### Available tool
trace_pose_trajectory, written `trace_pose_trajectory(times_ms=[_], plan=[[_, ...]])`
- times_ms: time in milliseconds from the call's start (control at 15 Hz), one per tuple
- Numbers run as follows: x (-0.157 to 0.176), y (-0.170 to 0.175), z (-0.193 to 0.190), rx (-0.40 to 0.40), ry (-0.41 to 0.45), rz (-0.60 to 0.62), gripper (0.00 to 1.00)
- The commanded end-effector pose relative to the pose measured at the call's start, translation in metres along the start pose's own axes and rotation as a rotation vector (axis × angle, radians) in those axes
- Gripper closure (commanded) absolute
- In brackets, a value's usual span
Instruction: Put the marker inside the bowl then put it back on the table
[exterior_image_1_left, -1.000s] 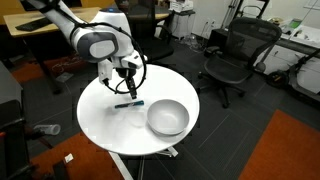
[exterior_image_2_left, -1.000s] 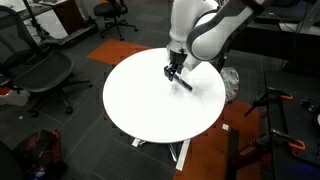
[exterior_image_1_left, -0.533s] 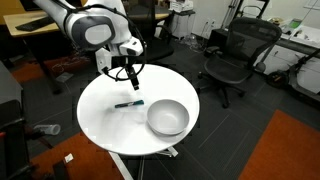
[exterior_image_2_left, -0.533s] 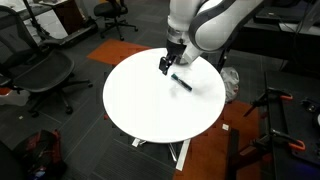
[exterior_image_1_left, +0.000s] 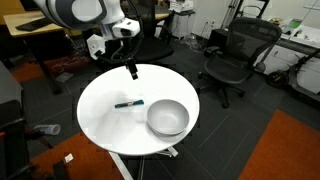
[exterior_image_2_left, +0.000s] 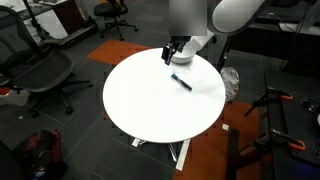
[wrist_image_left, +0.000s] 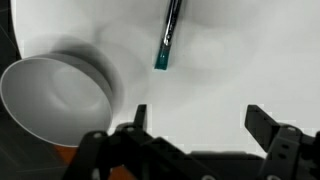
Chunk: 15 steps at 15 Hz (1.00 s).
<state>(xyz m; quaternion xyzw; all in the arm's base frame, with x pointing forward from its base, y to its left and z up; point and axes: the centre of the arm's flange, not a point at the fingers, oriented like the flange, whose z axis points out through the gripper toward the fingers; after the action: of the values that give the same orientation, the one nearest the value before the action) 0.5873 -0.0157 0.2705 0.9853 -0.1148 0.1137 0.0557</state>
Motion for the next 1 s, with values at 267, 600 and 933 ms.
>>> trace_pose_trajectory(times_ms=[267, 600, 933], plan=[[-0.021, 0.01, -0.053, -0.014, -0.015, -0.017, 0.0], [-0.023, 0.016, -0.064, -0.005, -0.007, -0.016, 0.0], [-0.013, 0.013, -0.053, 0.003, -0.001, -0.007, 0.0]])
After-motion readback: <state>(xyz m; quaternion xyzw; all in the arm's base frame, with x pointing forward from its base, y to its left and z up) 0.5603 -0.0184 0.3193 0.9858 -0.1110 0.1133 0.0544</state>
